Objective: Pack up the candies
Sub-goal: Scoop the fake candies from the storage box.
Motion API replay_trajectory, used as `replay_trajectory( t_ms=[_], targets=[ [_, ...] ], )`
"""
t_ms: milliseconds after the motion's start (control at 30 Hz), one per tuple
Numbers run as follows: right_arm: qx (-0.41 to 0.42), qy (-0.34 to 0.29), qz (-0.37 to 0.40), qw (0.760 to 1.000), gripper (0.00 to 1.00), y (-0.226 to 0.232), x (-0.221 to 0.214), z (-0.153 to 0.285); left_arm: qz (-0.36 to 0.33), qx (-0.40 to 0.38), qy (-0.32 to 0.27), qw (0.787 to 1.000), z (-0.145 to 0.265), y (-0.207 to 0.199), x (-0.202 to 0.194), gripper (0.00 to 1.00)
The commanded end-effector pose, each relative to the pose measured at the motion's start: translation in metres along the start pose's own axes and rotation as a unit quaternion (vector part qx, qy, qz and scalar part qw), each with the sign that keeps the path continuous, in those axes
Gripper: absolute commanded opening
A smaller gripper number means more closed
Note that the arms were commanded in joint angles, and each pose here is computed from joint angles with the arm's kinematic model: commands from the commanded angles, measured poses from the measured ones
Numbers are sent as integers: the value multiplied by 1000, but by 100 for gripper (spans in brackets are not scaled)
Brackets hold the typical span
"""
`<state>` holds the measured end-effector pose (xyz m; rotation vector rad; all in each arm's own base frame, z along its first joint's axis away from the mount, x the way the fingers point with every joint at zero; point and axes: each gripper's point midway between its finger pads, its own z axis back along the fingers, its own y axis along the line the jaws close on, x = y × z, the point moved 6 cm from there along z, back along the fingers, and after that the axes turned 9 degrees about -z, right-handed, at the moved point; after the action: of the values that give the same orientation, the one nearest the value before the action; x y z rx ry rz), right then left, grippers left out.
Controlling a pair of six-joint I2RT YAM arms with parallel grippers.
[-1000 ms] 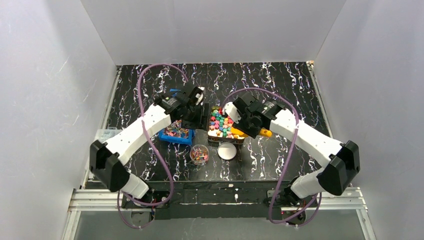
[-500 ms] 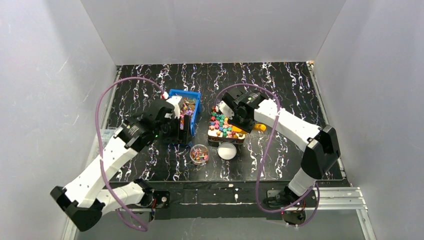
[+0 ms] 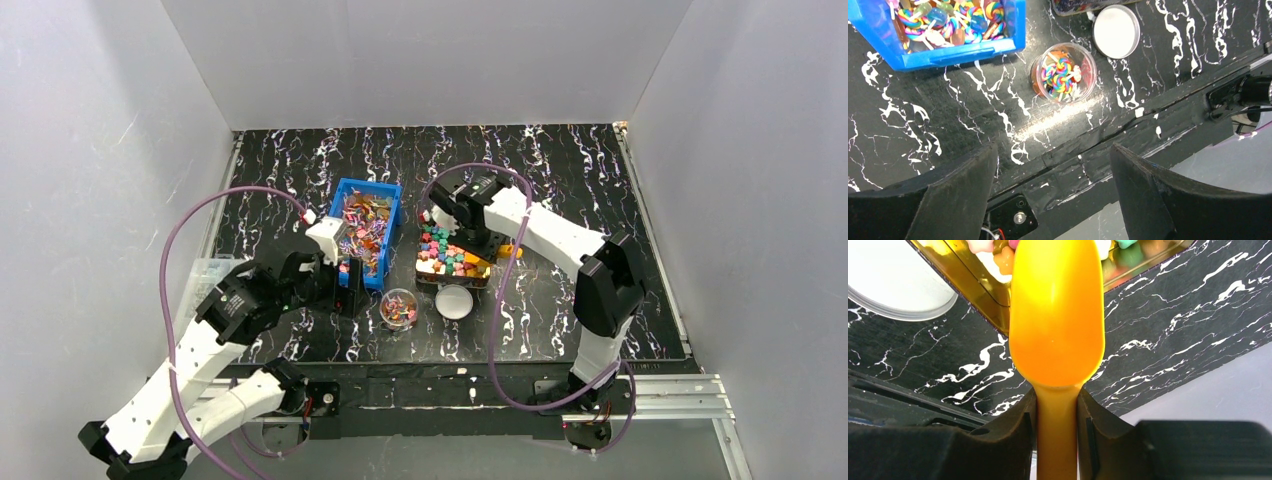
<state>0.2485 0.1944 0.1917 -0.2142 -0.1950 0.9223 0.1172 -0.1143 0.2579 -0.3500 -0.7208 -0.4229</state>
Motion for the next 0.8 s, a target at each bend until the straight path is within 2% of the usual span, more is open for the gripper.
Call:
replay_trajectory(
  t_ms=[0, 267, 567, 767],
  targets=[
    [-7, 10, -4, 1000, 1, 4, 9, 3, -15, 8, 6, 1000, -2, 6, -12, 82],
    [1, 26, -3, 1000, 1, 16, 24, -15, -14, 16, -11, 1000, -2, 11, -21, 82],
    [8, 8, -36, 999, 1, 27, 46, -37, -7, 15, -44, 999, -10, 14, -31, 83],
    [15, -25, -74, 997, 1, 33, 68, -51, -9, 26, -57, 998, -8, 18, -32, 85]
  ],
)
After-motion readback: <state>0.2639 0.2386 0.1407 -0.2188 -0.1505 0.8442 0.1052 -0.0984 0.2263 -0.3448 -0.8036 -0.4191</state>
